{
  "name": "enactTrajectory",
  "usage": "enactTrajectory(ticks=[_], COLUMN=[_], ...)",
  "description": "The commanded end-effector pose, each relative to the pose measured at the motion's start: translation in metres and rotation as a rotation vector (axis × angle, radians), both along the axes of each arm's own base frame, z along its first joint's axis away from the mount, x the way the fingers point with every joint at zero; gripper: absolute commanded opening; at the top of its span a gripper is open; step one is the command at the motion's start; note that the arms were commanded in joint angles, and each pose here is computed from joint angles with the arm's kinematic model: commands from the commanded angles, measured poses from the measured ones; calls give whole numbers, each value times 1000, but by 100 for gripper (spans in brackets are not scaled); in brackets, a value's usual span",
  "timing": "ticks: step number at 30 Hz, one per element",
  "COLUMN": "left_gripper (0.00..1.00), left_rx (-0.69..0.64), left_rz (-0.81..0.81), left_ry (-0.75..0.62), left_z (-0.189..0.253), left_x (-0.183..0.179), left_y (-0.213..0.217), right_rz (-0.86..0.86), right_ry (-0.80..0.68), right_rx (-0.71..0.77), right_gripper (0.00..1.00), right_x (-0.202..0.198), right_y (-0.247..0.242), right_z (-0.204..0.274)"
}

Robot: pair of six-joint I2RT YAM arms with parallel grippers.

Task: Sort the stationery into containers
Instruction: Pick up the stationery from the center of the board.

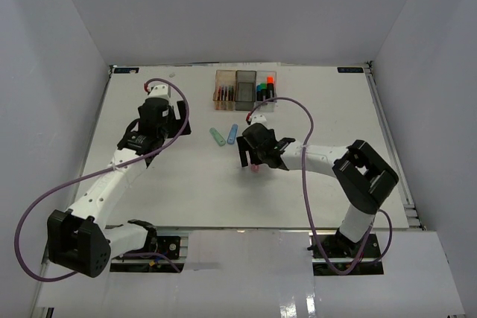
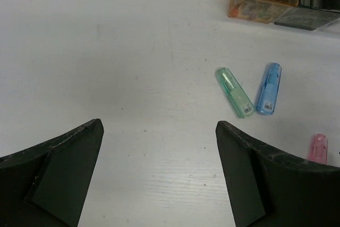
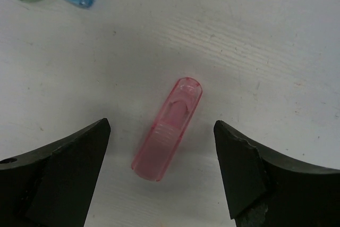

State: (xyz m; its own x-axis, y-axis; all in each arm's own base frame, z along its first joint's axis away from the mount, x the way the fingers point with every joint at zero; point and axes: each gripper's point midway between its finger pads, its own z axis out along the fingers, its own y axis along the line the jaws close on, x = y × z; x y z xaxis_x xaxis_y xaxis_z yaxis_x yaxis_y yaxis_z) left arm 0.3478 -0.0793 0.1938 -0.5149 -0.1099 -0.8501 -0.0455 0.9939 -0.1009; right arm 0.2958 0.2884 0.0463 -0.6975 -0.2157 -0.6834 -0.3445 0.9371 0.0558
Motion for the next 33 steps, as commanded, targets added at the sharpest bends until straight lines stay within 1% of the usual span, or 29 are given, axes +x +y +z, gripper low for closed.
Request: enactTrajectory(ticks=[1,5,7,8,9,10,13,15,17,22,23,25,26,27,28,29,30,31,32,33], left_gripper=[98,98,98,98,98,98,98,98,98,98,98,98,98,98,98,98,98,98,98,98], left_rx=[-49,-46,-50,-51,-52,-49,-47,-48,-52,-57,-57,-53,-50,-49,-49,-50,-52,-54,-56,-60], left_rz=[-1,3,-6,-5,-6,-3,-1,0,-5,-10,-11,-5,-1,1,1,2,0,-3,-7,-16], left_ry=[-97,-92,-86,-87,-86,-85,-81,-79,-78,-74,-71,-74,-74,-75,-75,-75,-74,-75,-73,-73], left_z=[30,28,26,26,26,25,24,23,23,22,21,21,22,22,22,22,22,22,21,21], left_x=[1,2,2,2,2,2,2,2,2,2,2,3,3,2,2,2,2,2,2,2], left_y=[-2,-2,-4,-4,-4,-3,-3,-3,-4,-6,-6,-5,-4,-3,-3,-3,-3,-4,-5,-7], right_rz=[-63,-71,-83,-93,-97,-103,-92,-65,-52,-19,-44,-41,-51,-76,-73,-76,-88,-76,-76,-74], right_ry=[28,50,57,58,59,55,34,7,-32,-130,-162,-173,-204,-215,-202,-206,-241,-219,-226,-264], right_rx=[-6,-23,-41,-52,-59,-60,-57,-61,-38,-9,17,18,46,54,60,76,116,113,120,151], right_gripper=[85,77,67,56,51,42,34,31,28,27,27,27,27,27,27,27,27,28,28,28], right_x=[-4,-13,-15,-16,-16,-15,-10,-3,11,53,73,92,108,124,134,144,164,173,185,198], right_y=[0,0,-3,-5,-7,-8,-4,-1,7,15,14,14,19,12,15,16,17,22,21,28], right_z=[-7,-21,-25,-28,-29,-28,-20,-9,11,60,79,86,107,113,106,109,130,118,120,139])
